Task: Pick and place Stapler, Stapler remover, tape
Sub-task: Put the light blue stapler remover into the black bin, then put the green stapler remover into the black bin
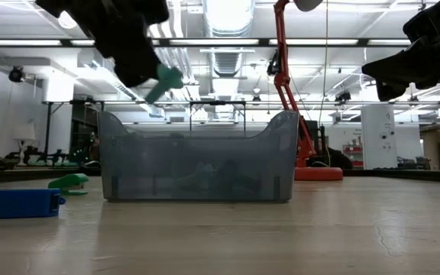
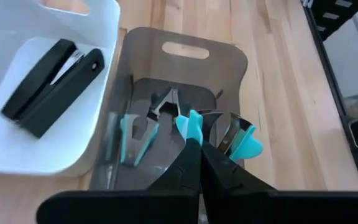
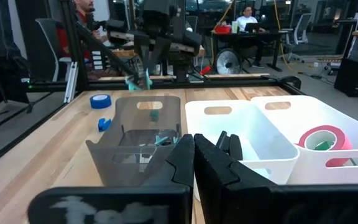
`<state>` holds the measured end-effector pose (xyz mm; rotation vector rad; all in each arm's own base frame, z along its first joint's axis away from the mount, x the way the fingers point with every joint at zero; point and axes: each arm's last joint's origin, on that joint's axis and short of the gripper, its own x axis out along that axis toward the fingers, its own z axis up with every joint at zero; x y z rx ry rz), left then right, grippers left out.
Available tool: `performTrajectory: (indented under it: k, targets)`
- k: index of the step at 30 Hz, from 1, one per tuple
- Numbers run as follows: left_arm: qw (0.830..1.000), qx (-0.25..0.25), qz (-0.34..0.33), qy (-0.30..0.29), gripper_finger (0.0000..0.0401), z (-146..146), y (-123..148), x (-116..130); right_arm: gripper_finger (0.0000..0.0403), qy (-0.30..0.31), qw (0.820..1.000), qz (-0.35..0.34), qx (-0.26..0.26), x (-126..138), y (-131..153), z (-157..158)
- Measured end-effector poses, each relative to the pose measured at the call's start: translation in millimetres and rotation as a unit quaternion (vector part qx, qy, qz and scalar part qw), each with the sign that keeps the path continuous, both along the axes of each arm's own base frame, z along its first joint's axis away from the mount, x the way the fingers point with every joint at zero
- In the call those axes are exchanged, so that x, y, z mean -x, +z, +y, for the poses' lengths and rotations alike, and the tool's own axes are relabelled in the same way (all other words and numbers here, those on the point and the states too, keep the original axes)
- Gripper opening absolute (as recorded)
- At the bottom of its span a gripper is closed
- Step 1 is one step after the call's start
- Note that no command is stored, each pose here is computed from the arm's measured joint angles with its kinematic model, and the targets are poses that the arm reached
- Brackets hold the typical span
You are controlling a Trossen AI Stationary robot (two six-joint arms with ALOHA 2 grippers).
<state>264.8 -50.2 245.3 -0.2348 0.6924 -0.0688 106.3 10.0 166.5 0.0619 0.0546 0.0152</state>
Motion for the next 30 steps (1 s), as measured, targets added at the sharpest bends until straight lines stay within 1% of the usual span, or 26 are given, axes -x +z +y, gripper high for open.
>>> performTrajectory:
  k: [4, 11, 15, 21, 22, 27, 30]
  targets:
    - [1.000, 0.005, 0.010, -0.008, 0.0004, -3.1, -14.9, -13.1, 0.0008, 0.000, 1.000, 0.000, -0.001, 0.0, 0.0, 0.0]
    - [0.999, -0.003, 0.047, -0.003, 0.0006, -5.1, -39.5, -25.7, 0.0008, 0.000, 1.000, 0.000, 0.000, 0.0, 0.0, 0.0]
    - [0.998, 0.017, 0.050, 0.014, 0.0014, -6.3, -45.6, -31.4, 0.0008, 0.000, 1.000, 0.000, 0.000, 0.0, 0.0, 0.0]
    - [0.998, 0.028, 0.048, 0.022, 0.0036, -6.5, -43.2, -32.1, 0.0008, 0.000, 1.000, 0.000, 0.000, 0.0, 0.0, 0.0]
    - [0.998, 0.036, 0.046, 0.028, 0.0043, -6.5, -41.8, -31.8, 0.0008, 0.000, 1.000, 0.000, -0.001, 0.0, 0.0, 0.0]
    - [0.998, 0.042, 0.027, 0.028, 0.0089, -6.2, -32.8, -29.9, 0.0008, 0.000, 1.000, 0.000, -0.001, 0.0, 0.0, 0.0]
    - [0.999, 0.052, 0.008, 0.002, 0.0114, -7.8, -19.2, -25.7, 0.0009, 0.000, 1.000, 0.000, 0.000, 0.0, 0.0, 0.0]
